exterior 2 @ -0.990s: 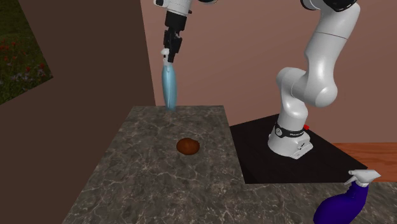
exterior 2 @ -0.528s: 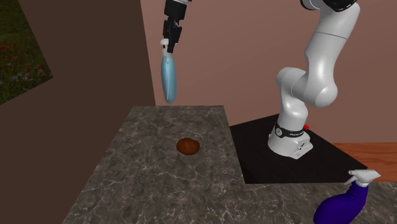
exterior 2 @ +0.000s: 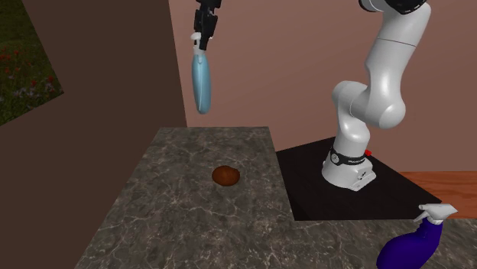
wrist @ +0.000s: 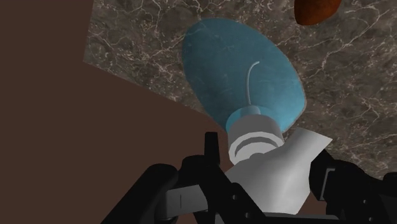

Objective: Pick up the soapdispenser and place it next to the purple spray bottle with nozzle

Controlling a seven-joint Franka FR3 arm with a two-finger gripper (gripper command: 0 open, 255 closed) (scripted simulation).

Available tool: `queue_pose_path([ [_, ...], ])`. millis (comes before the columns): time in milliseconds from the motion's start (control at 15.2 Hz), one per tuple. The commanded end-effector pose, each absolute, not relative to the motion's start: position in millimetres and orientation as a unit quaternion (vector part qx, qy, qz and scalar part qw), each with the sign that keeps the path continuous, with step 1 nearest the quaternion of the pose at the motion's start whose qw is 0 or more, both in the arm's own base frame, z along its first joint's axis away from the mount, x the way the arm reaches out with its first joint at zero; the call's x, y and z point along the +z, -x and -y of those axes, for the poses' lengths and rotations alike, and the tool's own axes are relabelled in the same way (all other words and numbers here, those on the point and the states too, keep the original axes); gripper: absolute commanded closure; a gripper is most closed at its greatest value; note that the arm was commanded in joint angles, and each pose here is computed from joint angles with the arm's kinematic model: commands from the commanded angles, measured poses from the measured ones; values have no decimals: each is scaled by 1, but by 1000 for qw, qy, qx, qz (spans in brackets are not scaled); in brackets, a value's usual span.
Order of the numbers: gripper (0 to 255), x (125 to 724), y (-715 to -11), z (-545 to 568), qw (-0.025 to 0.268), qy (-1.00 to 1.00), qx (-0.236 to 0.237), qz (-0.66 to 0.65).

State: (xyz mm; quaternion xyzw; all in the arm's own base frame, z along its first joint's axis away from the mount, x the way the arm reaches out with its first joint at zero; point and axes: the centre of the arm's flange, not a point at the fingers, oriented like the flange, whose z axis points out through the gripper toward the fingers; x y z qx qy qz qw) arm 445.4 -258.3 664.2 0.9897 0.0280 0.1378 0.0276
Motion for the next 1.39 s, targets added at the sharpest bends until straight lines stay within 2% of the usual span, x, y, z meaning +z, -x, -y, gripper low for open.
queue_pose_path([
  [0, 255, 676, -445, 259, 28, -990, 138, -28],
  [1122, 255, 762, -445, 259, 28, -990, 138, -28],
  [1320, 255, 763, -428, 223, 28, -990, 138, -28],
])
